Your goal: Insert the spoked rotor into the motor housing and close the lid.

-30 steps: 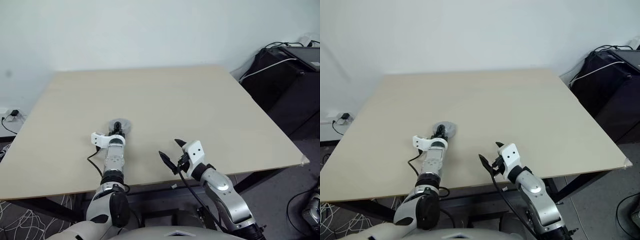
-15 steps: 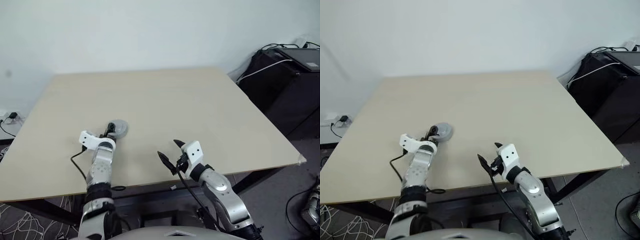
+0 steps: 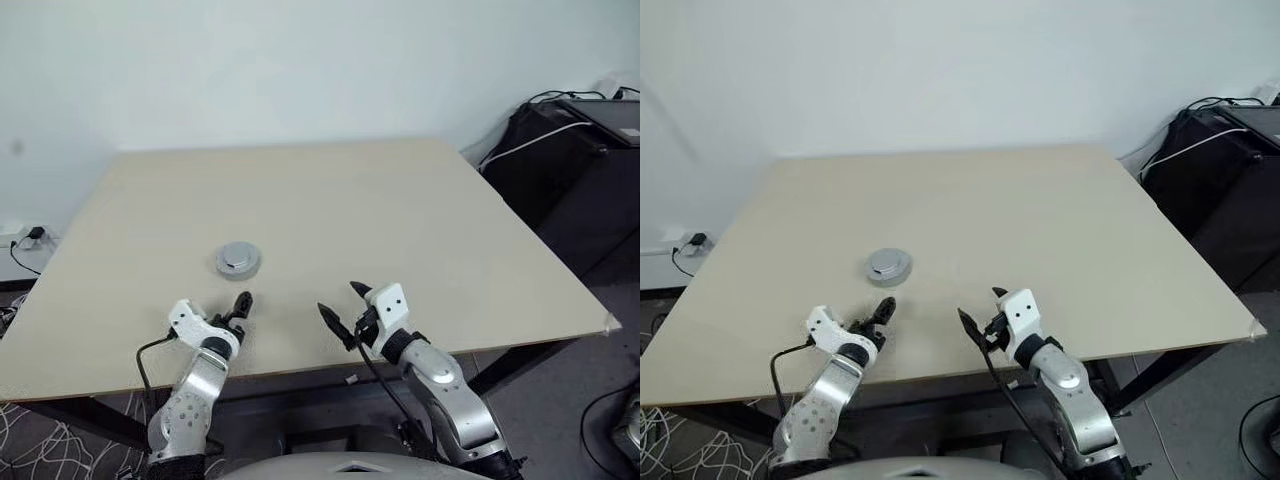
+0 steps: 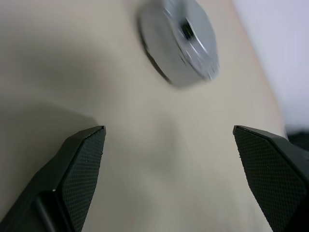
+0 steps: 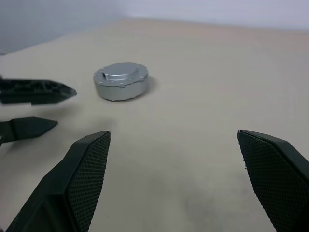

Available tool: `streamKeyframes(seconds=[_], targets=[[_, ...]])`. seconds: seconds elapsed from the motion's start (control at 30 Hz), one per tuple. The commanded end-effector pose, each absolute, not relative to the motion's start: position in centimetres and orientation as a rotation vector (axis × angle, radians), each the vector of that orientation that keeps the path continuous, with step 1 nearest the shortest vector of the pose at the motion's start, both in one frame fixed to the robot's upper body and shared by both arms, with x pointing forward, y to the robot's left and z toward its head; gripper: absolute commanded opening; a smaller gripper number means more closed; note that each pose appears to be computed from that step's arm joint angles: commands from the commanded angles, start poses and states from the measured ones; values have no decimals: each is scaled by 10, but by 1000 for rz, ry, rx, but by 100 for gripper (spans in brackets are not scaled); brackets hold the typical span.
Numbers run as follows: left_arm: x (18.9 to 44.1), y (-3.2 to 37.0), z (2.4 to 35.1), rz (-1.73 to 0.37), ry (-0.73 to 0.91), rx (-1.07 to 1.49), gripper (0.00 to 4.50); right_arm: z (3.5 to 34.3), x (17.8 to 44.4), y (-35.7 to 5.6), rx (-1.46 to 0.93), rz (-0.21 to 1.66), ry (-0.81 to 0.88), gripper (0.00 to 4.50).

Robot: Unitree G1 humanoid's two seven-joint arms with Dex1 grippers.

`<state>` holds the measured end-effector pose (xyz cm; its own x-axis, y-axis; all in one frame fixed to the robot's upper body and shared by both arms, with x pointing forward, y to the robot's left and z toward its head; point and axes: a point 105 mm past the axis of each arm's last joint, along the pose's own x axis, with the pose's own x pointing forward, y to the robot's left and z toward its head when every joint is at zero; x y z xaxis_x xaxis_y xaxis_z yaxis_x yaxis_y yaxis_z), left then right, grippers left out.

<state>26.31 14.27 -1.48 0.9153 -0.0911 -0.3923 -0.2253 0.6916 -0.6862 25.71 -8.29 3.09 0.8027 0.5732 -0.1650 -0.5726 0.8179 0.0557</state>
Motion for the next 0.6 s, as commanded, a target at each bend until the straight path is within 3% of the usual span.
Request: streamKeyframes(seconds=[0.03, 0.37, 0.6], targets=[[274, 138, 14, 3, 262, -697, 448, 42, 264, -97, -23, 519, 107, 450], [280, 138, 28, -61, -8, -18, 448, 26, 264, -139, -86, 201, 64, 450], [270, 133, 27, -33, -97, 49, 448, 26, 259, -151, -41, 74, 42, 450]])
